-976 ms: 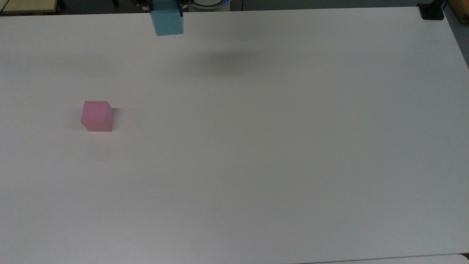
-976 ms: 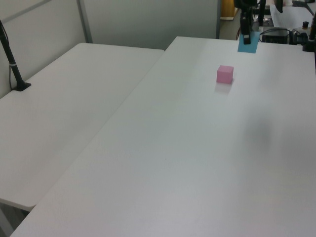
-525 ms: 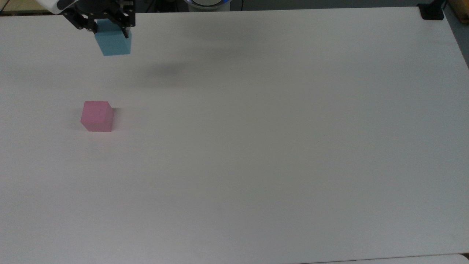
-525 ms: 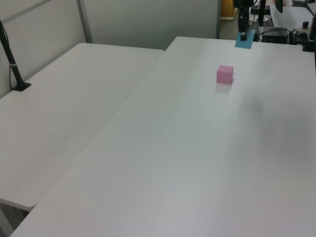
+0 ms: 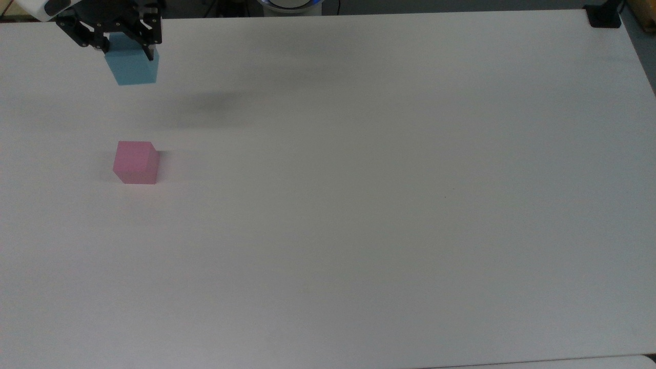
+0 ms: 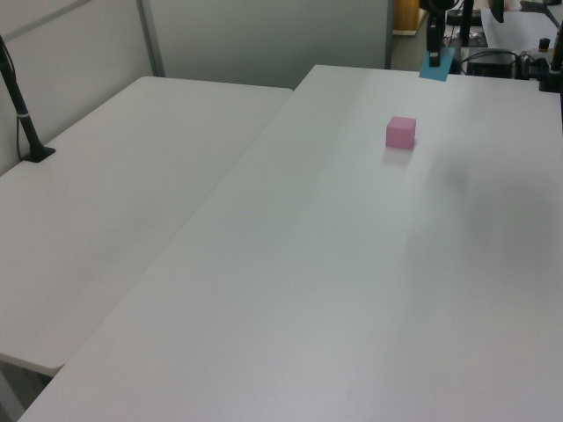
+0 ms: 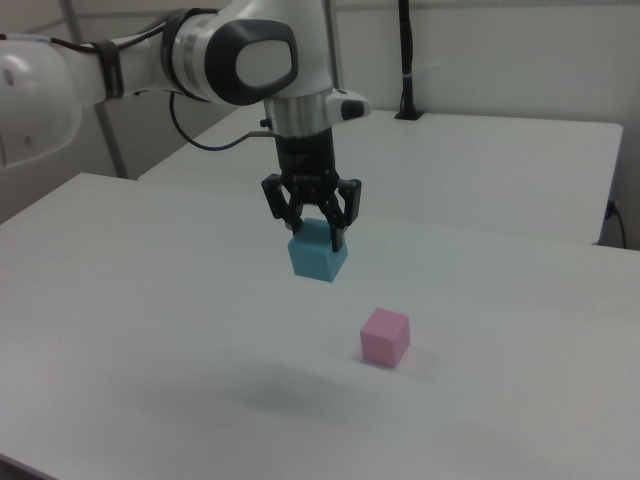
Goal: Put blue cube on pink cube
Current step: 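Carry the light-blue cube over the pink cube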
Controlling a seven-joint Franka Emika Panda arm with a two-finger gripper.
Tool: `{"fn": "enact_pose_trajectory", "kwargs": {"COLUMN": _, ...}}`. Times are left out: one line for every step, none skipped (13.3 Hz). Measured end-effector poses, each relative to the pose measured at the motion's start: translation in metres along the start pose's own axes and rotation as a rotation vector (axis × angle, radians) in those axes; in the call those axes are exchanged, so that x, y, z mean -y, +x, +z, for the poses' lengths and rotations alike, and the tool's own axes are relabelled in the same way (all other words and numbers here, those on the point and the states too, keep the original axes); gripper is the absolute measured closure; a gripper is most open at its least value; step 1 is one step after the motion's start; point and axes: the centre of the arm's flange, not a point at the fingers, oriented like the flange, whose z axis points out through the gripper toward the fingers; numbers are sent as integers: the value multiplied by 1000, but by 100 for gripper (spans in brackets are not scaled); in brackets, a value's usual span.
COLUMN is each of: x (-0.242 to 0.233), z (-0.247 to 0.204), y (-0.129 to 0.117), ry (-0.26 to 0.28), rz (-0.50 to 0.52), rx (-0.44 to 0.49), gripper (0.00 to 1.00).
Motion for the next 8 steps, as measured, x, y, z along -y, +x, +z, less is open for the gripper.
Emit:
{"fn": "enact_pose_trajectory", "kwargs": {"x": -2, "z": 3, "y": 7, "ry": -5, "rz": 0, "rx": -1, "gripper": 41}}
{"fn": "enact_pose_trajectory", "kwargs": {"x": -4, "z": 11, "y": 19, "ry": -15, "rz": -2, "rx": -1, "gripper": 41}}
{"fn": "enact_pose_trajectory", "kwargs": {"x": -6, "z": 23, "y": 34, "ry": -27, "rz": -4, "rx": -6, "gripper": 41}}
{"fn": "enact_pose_trajectory", "kwargs": {"x": -8, "z": 31, "y": 43, "ry": -35, "rz": -6, "rx": -10, "gripper": 41}}
{"fn": "enact_pose_trajectory", "kwargs": {"x": -11, "z": 41, "y": 50, "ry": -43, "rz": -5, "rx": -15, "gripper": 41}}
{"fn": "enact_pose_trajectory", "kwargs": {"x": -14, "z": 51, "y": 57, "ry": -49, "rz": -2, "rx": -17, "gripper": 41}}
{"fn": "enact_pose_trajectory", "kwargs": {"x": -17, "z": 61, "y": 62, "ry": -54, "rz": 1, "rx": -18, "gripper": 41}}
{"fn": "enact_pose_trajectory", "kwargs": {"x": -20, "z": 71, "y": 66, "ry": -57, "rz": 2, "rx": -17, "gripper": 41}}
